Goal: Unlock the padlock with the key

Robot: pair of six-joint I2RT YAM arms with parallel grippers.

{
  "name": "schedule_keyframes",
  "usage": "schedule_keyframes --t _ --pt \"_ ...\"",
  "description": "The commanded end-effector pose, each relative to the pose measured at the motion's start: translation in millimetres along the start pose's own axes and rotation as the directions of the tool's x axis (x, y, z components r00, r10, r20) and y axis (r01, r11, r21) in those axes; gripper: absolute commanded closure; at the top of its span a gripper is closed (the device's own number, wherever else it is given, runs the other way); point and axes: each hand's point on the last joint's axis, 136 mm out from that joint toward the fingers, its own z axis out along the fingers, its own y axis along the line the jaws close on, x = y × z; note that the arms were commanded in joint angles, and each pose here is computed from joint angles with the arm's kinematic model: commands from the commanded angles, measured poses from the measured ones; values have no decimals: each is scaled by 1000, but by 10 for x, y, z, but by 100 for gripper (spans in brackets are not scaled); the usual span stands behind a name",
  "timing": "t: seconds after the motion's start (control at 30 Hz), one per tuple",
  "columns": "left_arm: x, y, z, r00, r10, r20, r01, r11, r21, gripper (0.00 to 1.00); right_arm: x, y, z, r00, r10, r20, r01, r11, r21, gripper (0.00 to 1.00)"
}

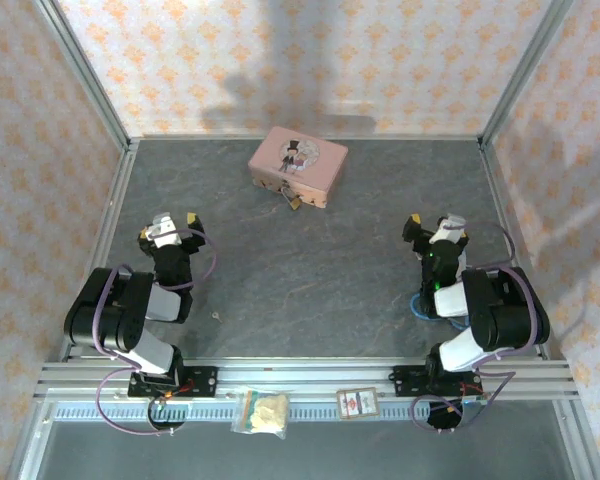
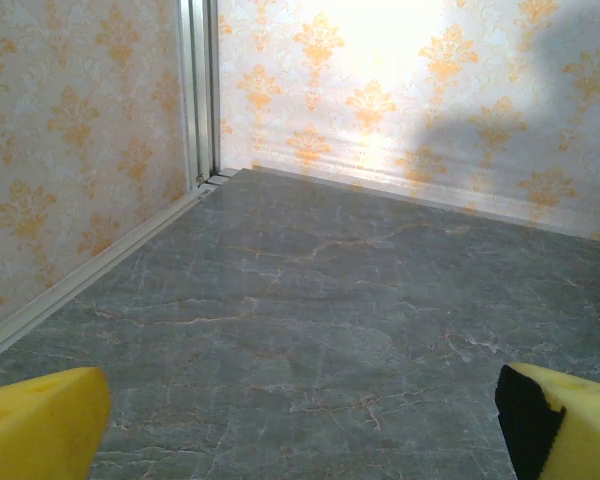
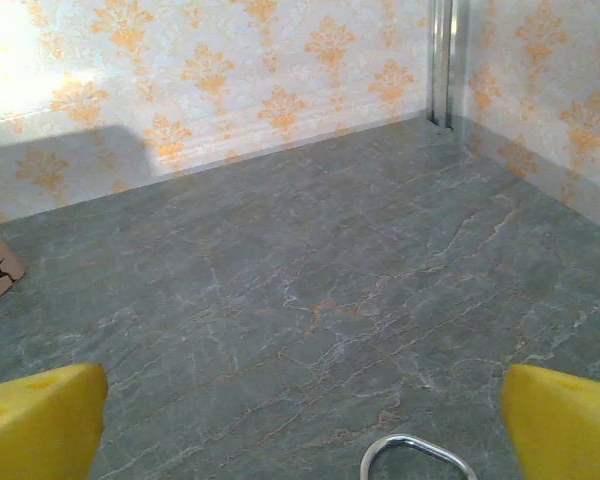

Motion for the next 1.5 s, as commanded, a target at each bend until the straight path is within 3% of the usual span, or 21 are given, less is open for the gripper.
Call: schedule_keyframes --t 0.0,0.87,1.0,1.2,1.33,1.47 --pt "-52 -14 1 1000 -9 21 9 1000 9 1 -74 53 32 1000 -11 15 12 1000 -26 0" --pt "-55 -18 1 1000 -9 22 8 1000 11 1 -83 58 23 1000 -11 19 12 999 -30 0" --pt "-88 65 -28 999 -19 32 20 998 -52 1 -173 123 8 998 -49 29 50 999 -5 2" --pt "-222 9 -156 996 4 94 0 999 -42 1 -402 607 3 986 -166 -10 166 986 3 5" --pt "-409 -44 -179 998 27 61 -22 996 -81 1 -499 1004 95 994 -55 -94 49 997 -58 5" --pt "-697 -101 -162 987 -155 50 158 985 -69 1 -456 1526 215 970 58 -238 -92 987 -135 3"
